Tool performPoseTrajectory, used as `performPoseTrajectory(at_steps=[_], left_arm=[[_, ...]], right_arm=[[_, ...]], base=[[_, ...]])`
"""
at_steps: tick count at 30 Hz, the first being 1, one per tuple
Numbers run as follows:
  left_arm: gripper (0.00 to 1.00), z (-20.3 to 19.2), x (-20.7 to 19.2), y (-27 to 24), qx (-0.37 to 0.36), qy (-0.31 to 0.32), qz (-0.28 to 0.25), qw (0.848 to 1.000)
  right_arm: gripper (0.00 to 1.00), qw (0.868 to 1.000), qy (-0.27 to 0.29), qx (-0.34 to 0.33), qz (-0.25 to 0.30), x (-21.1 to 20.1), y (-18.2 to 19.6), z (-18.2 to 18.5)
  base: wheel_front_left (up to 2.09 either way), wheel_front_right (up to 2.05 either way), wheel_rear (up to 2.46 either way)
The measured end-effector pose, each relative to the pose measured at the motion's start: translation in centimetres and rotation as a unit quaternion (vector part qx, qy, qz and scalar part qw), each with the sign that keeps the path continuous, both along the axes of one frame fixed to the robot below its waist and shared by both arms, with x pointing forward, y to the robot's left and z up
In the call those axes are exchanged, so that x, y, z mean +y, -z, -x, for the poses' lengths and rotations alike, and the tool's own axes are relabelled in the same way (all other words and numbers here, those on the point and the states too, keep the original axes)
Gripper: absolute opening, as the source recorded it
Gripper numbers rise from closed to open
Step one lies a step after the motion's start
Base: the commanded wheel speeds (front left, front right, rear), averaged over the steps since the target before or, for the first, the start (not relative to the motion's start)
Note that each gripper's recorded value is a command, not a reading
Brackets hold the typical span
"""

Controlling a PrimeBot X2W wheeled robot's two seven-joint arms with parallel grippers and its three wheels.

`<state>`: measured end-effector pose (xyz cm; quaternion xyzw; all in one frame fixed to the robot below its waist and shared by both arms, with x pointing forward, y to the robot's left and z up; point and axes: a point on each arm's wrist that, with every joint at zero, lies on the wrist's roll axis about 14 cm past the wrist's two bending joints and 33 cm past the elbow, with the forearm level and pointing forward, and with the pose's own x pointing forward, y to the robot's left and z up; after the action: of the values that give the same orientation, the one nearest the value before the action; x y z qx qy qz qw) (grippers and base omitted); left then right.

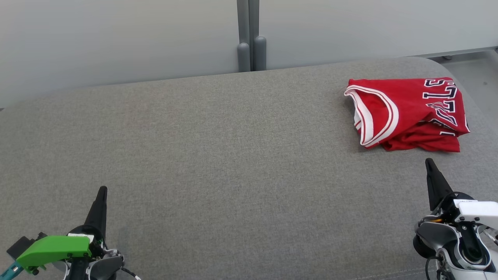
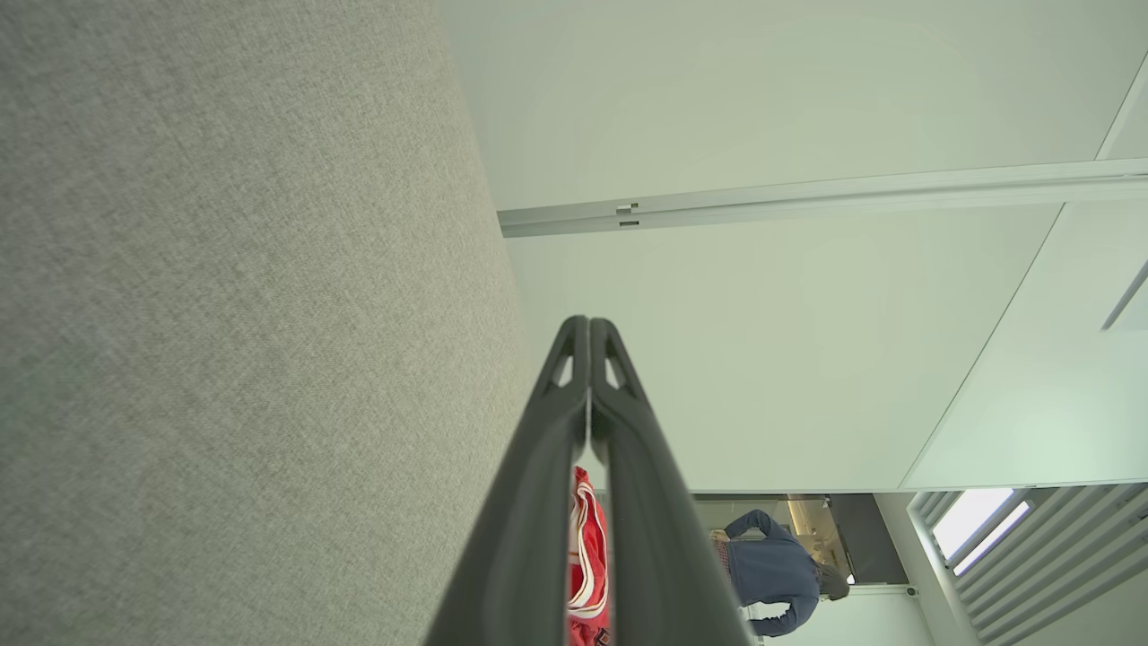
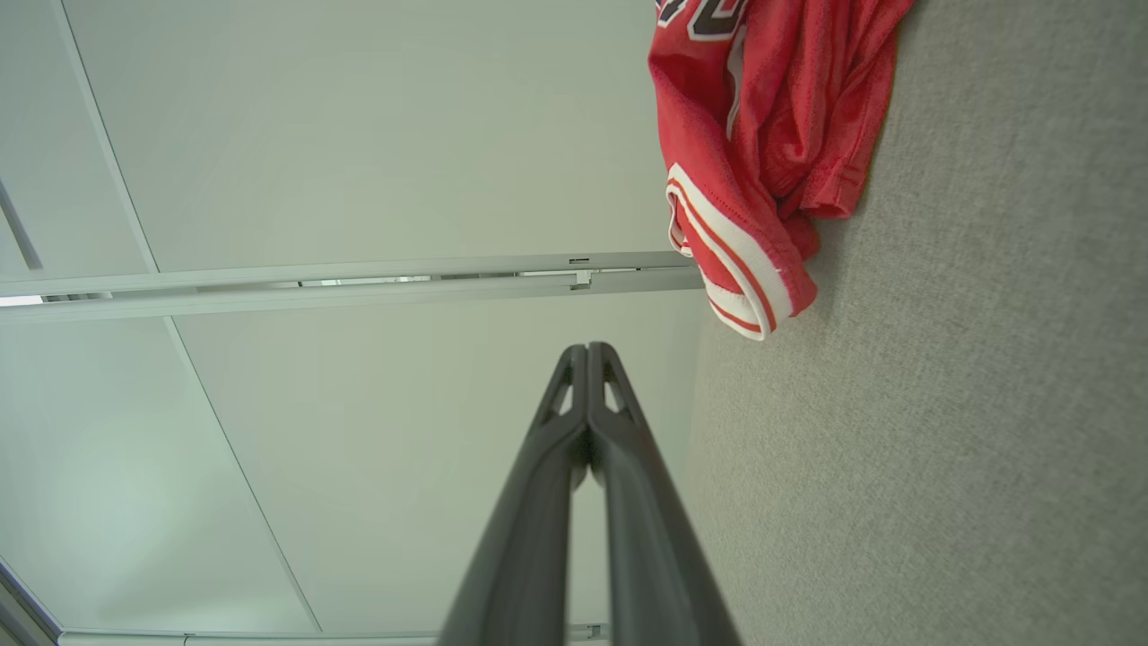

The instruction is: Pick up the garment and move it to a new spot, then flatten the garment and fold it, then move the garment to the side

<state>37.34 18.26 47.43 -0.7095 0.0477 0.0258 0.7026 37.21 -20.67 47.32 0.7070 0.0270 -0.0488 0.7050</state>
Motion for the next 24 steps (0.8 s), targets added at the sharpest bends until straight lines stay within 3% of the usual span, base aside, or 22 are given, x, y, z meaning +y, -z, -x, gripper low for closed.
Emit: performPoseTrajectory(at_steps=[24], left_arm=[[0.00, 0.01, 0.08, 0.05, 0.001, -0.001, 0.000, 1.000]], right_arm=[[0.00, 1.000, 0.001, 0.000, 0.000, -0.02, -0.02, 0.00]], base=[[0.00, 0.00, 0.00]])
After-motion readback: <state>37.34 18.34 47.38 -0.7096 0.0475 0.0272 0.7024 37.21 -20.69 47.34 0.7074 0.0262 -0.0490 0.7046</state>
